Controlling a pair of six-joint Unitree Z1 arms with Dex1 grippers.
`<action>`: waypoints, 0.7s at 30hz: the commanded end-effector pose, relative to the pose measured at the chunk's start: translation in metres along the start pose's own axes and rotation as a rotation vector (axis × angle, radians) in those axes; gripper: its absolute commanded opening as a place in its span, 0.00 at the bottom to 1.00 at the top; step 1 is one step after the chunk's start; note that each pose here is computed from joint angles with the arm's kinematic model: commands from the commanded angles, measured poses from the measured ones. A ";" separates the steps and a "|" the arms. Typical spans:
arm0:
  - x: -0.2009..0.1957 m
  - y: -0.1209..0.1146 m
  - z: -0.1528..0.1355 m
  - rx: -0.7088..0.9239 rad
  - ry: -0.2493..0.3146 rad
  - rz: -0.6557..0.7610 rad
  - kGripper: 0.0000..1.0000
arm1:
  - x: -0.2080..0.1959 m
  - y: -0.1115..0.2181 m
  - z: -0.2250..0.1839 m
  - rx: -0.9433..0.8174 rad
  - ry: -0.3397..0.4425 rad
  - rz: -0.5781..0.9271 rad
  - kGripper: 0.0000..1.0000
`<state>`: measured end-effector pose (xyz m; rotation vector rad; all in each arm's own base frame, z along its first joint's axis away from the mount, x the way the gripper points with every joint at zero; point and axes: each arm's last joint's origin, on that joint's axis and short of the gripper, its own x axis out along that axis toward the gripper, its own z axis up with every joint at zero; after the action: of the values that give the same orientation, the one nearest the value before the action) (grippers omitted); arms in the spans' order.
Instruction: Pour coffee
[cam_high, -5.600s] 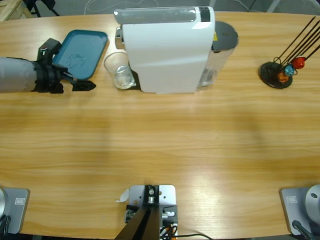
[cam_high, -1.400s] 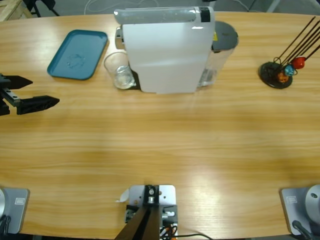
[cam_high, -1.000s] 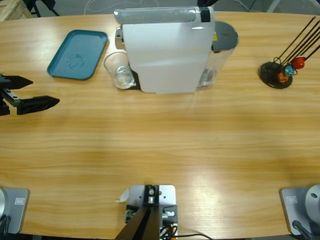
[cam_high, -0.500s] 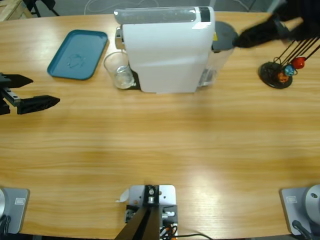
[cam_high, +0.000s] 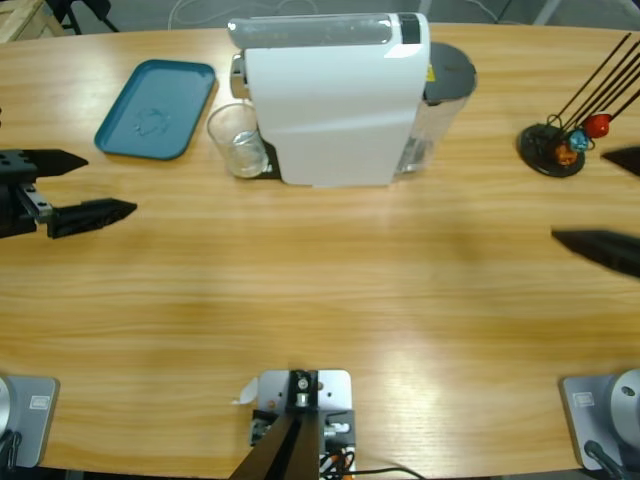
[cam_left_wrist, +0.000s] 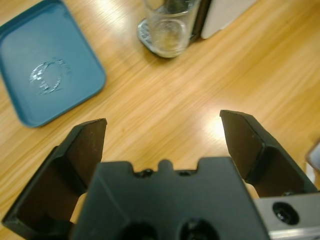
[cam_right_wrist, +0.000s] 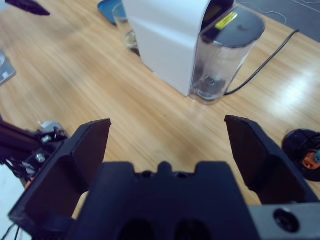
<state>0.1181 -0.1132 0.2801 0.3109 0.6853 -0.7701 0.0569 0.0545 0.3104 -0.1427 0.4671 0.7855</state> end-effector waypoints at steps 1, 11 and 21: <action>0.000 -0.010 -0.011 0.046 -0.032 -0.081 0.99 | -0.008 0.002 -0.024 -0.022 -0.045 0.029 1.00; -0.002 -0.011 -0.014 0.060 -0.061 -0.085 0.99 | 0.010 0.000 -0.027 -0.032 -0.009 0.021 1.00; -0.001 -0.010 -0.015 0.059 -0.077 -0.073 0.99 | 0.016 0.000 -0.029 -0.027 0.010 0.018 1.00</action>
<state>0.1090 -0.1160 0.2784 0.2990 0.6043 -0.8604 0.0518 0.0504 0.2924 -0.1329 0.3947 0.7959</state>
